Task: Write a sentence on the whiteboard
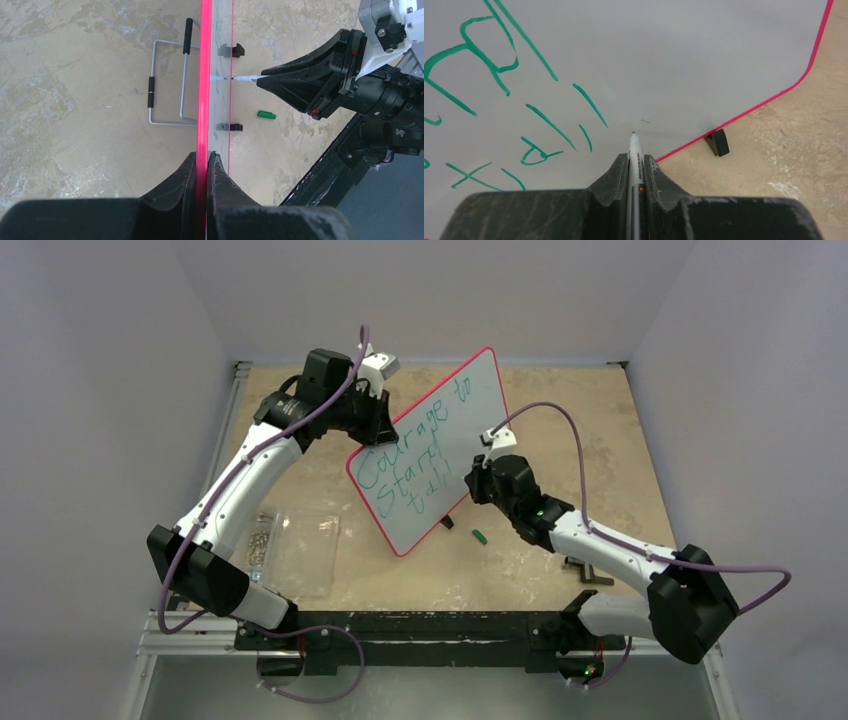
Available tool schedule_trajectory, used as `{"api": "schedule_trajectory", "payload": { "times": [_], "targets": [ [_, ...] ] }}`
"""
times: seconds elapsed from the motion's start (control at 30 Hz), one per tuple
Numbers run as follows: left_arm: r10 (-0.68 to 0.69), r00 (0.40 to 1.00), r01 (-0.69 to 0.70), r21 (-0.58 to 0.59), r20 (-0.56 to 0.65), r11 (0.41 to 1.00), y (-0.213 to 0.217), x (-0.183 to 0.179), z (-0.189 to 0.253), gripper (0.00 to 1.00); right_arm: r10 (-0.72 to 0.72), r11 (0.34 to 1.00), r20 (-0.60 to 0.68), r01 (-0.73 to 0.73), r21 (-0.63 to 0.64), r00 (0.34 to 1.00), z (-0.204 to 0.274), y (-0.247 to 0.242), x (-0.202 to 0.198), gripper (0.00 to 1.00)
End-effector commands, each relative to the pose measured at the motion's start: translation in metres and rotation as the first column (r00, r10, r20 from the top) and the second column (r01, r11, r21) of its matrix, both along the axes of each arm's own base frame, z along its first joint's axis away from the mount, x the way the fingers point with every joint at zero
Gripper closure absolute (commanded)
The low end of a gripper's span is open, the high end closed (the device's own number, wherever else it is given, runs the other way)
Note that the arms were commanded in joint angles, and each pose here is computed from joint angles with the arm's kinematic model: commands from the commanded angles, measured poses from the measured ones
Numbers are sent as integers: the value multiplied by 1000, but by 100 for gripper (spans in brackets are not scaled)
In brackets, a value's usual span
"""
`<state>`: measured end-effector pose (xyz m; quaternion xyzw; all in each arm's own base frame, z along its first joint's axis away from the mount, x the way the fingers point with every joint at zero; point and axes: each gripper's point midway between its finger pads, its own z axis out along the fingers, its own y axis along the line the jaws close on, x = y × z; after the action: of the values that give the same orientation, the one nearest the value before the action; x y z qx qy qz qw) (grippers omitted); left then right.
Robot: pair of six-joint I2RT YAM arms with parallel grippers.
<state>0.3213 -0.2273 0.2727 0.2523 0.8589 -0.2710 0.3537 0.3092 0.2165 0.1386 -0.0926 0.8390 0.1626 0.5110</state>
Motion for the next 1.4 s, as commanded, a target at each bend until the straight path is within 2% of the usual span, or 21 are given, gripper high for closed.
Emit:
{"api": "schedule_trajectory", "payload": {
  "times": [0.0, 0.87, 1.37],
  "targets": [
    [93, 993, -102, 124, 71, 987, 31, 13, -5, 100, -40, 998, 73, 37, 46, 997, 30, 0, 18, 100],
    [96, 993, -105, 127, 73, 986, 32, 13, -5, 100, -19, 993, 122, 5, 117, 992, 56, 10, 23, 100],
    [100, 993, -108, 136, 64, 985, 32, 15, -10, 100, -60, 973, 275, -6, 231, 960, 119, -16, -4, 100]
  ]
}}
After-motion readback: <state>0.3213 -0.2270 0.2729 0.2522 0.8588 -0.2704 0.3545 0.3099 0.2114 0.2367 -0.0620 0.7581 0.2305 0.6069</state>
